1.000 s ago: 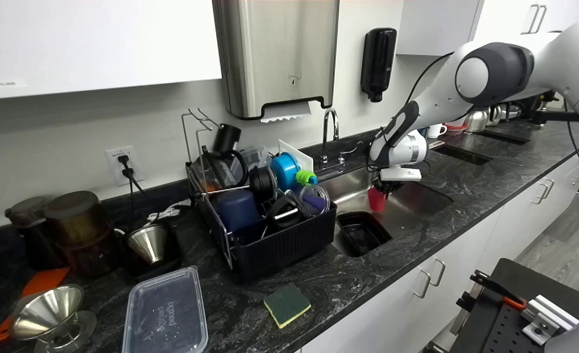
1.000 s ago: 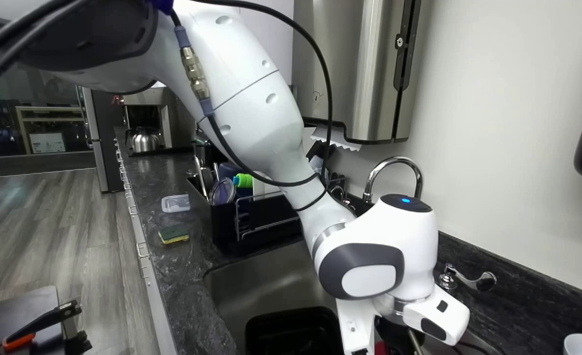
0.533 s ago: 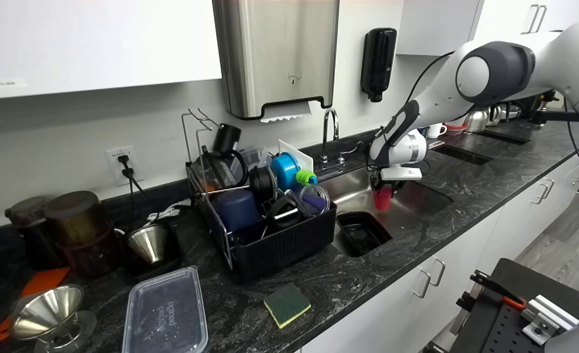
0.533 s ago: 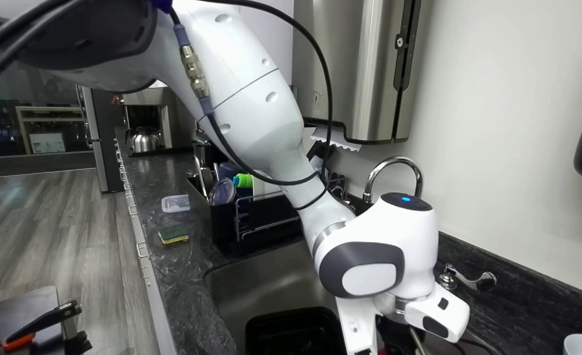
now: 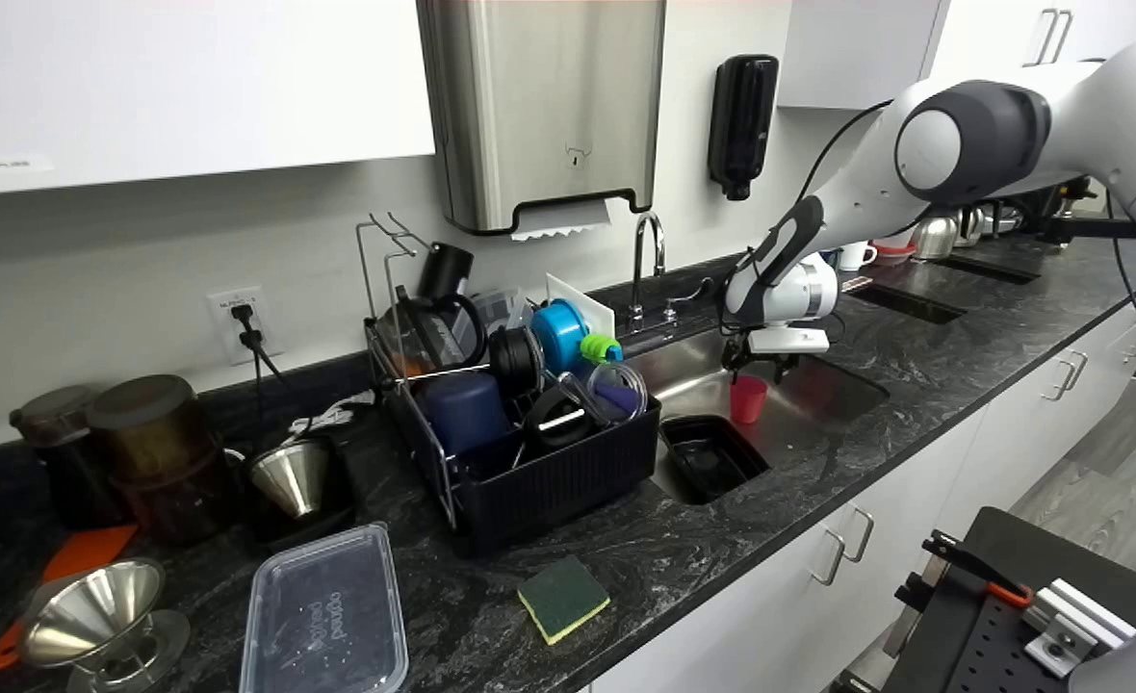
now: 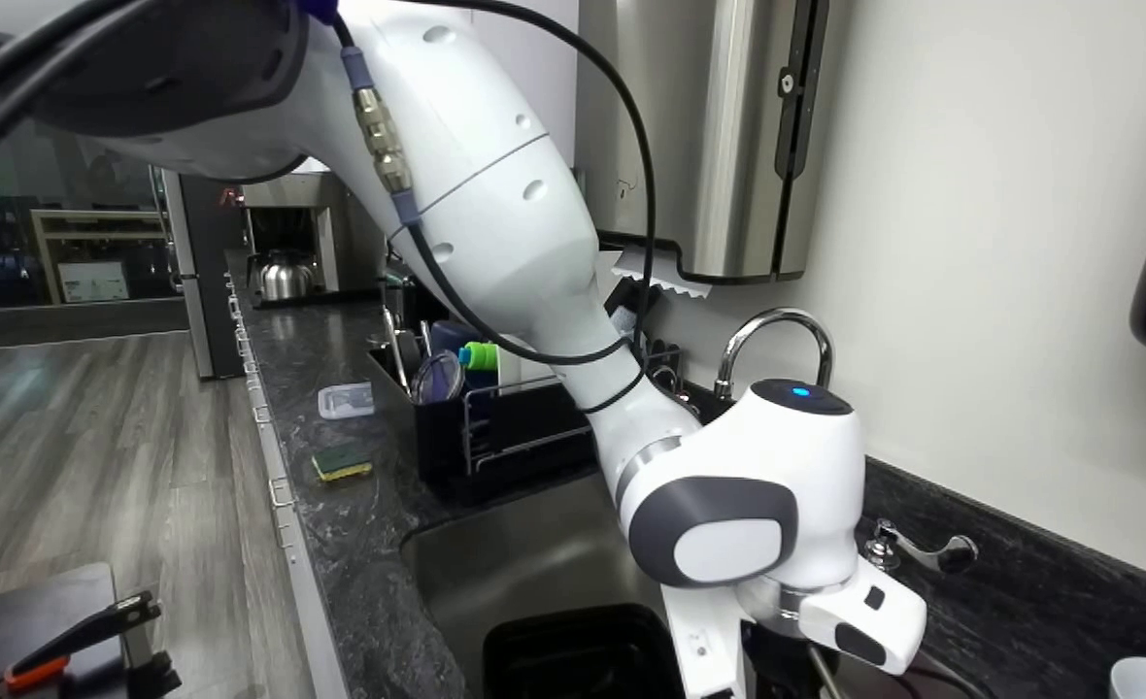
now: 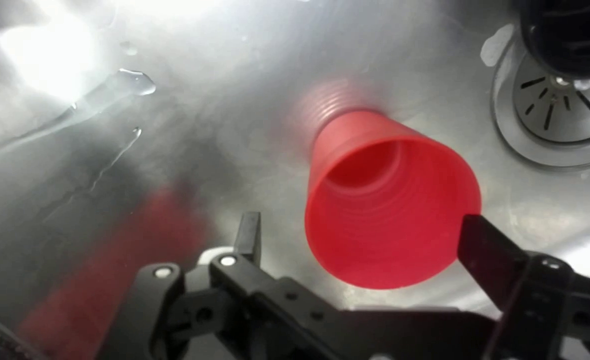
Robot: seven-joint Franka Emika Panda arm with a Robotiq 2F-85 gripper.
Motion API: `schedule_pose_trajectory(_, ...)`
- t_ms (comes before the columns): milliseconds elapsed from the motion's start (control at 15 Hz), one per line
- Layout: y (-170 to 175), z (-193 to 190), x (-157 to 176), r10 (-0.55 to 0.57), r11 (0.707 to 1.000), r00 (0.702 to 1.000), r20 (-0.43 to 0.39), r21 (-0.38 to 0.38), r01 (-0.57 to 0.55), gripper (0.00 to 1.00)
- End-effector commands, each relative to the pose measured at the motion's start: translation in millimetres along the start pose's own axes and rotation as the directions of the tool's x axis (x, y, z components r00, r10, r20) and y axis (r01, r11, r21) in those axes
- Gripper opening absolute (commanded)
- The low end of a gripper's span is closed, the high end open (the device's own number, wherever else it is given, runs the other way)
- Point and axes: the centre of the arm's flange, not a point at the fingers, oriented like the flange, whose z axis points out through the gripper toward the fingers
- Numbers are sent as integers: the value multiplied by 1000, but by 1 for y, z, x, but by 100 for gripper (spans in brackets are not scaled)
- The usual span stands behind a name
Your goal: Take the pink cup from the dish rack and place it in the sink
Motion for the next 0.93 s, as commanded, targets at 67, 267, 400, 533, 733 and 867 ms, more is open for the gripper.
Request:
schedule_pose_trajectory(67,4,-12,-4,-4,1000,1000,22,12,4,100)
schedule_pose_trajectory(267,7,-35,-4,1,1000,998,66,-25,1,100)
schedule_pose_trajectory(400,9,-60,-5,-3,999,995,95,-41,7,100)
schedule_pose_trajectory(533,11,-86,-12,-20,997,991,133,-72,30,100)
schedule_pose_trajectory(733,15,-121,-33,-58,990,981,187,-115,81,100)
schedule_pose_trajectory(867,18,-138,-51,-86,983,974,211,-144,118,100)
